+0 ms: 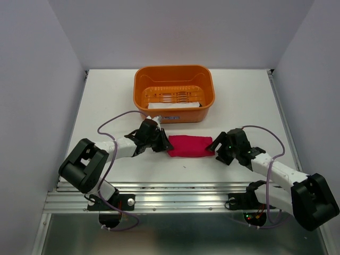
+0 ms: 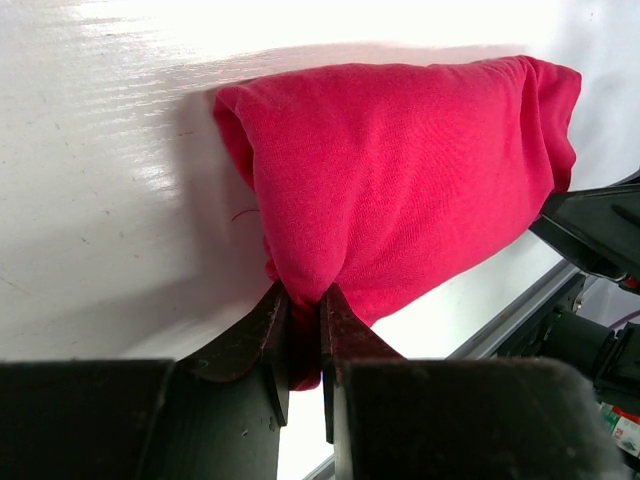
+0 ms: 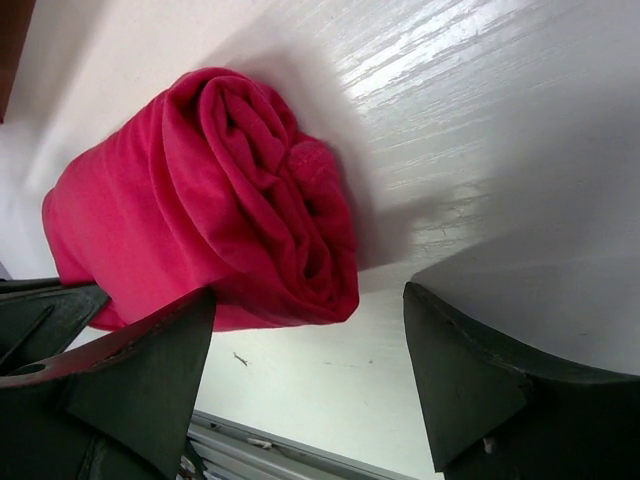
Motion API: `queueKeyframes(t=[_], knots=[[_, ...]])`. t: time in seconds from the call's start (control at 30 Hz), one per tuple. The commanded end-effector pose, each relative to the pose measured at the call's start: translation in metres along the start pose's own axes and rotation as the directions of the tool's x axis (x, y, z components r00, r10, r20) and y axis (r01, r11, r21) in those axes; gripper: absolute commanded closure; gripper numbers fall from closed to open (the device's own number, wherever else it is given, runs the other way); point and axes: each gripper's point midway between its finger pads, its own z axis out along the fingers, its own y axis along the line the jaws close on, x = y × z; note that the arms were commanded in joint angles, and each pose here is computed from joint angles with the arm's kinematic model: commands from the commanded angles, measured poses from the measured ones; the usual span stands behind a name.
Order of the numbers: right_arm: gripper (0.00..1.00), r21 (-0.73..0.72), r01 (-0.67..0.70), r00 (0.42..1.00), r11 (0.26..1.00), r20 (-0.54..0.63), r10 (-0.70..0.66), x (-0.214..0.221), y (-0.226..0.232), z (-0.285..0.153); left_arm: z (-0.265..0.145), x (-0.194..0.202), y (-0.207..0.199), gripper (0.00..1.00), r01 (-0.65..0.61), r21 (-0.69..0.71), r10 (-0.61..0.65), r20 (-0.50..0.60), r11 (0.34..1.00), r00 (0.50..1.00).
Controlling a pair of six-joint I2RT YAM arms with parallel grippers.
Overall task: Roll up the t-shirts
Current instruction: Pick up the T-shirt from the center of the board.
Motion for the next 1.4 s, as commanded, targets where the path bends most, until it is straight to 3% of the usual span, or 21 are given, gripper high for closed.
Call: queueKeyframes(t=[0.0,0.23,0.47,0.67,0.73,0.77,0.87,1.13,1.37], knots=[[0.15,-0.057,0.037,0.999,0.998,0.015,-0.036,-0.008,0.016,0.001,0.0,0.002,-0.004,1.0,-0.029,0.014,0.029,-0.011,0.999,1.0],[0.12,0.003,0.041,0.999,0.999,-0.002,-0.041,-0.011,0.006,0.019,0.002,0.002,-0.003,1.0,-0.029,0.011,0.029,-0.016,1.0,0.999],[0.19,-0.007,0.039,0.999,0.999,-0.001,-0.039,-0.016,0.008,0.026,0.003,0.002,-0.003,1.0,-0.032,0.009,0.032,-0.021,0.999,0.999],[0.46,0.025,0.014,1.0,1.0,-0.008,-0.014,-0.013,-0.005,0.034,0.002,0.002,-0.002,1.0,-0.034,0.004,0.035,-0.018,0.999,0.999],[0.61,0.031,0.004,1.0,1.0,-0.025,-0.003,-0.008,-0.01,0.034,0.003,0.003,-0.001,1.0,-0.035,0.001,0.035,-0.021,0.999,0.999],[0.76,0.001,0.008,1.0,1.0,-0.017,-0.008,-0.011,-0.003,0.035,0.003,0.004,-0.001,1.0,-0.034,0.001,0.034,-0.024,0.999,0.999],[0.98,-0.02,0.018,1.0,1.0,-0.012,-0.018,-0.014,0.005,0.032,0.002,0.004,-0.002,1.0,-0.041,0.008,0.041,-0.028,0.999,0.999],[0.99,-0.096,0.098,0.994,0.991,0.06,-0.093,-0.043,0.054,-0.001,-0.022,-0.017,-0.03,1.0,-0.119,0.036,0.118,0.016,0.992,0.993],[0.99,-0.16,0.149,0.986,0.976,0.101,-0.134,-0.059,0.091,-0.037,-0.06,-0.047,-0.078,1.0,-0.212,0.109,0.202,0.096,0.971,0.975]])
